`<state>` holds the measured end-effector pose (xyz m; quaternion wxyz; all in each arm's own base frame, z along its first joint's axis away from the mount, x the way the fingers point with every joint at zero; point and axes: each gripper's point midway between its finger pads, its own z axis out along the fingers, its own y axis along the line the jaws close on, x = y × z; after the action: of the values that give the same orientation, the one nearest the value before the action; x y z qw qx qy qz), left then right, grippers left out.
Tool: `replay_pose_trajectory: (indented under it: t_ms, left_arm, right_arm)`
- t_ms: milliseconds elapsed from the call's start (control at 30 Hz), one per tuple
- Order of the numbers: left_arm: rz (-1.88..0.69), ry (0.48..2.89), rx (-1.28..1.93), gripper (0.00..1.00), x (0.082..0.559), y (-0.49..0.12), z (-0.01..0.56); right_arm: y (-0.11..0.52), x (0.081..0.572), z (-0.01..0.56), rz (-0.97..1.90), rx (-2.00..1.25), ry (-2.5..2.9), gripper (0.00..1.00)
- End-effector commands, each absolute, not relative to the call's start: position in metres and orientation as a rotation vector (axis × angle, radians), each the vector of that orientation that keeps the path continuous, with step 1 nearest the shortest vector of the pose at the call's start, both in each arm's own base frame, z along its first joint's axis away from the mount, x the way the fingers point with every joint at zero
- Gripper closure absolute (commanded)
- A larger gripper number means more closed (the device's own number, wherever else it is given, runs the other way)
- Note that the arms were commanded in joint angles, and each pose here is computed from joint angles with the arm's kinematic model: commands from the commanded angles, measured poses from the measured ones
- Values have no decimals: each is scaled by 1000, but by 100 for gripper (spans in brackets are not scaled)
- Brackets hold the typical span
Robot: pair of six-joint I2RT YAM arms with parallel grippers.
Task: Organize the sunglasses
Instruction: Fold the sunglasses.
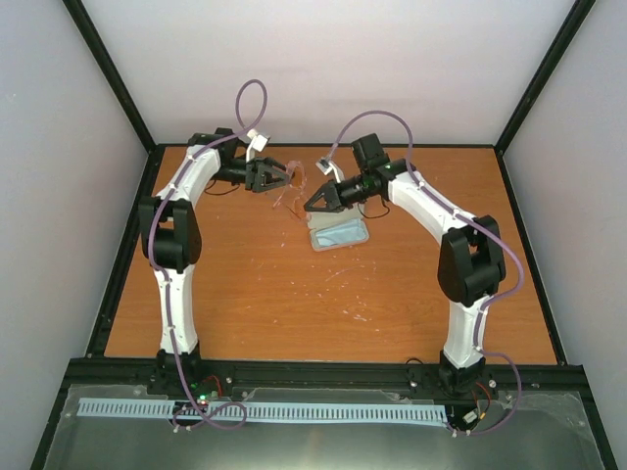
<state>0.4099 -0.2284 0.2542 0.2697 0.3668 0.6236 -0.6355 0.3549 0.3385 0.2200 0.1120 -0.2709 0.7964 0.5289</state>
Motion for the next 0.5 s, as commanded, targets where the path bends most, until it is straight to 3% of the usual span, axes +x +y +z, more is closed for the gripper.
replay_pose_trajectory:
  t_ms: [0, 233, 400, 467]
  left_arm:
    - [-1839, 1434, 938, 3, 408, -230, 302]
    - [-1685, 1565, 985, 3, 428, -216, 262]
    - [-1602, 1656, 1008, 16, 448, -216, 232]
    - [-1577, 1672, 1009, 34, 456, -215, 230]
  right_arm:
    - [331, 357, 211, 1485, -660, 2388, 97]
    - [293, 366, 205, 1395, -353, 2399, 97]
    - [275, 363, 203, 1409, -207, 2394, 97]
    - [274, 361, 198, 1414, -193, 2414, 97]
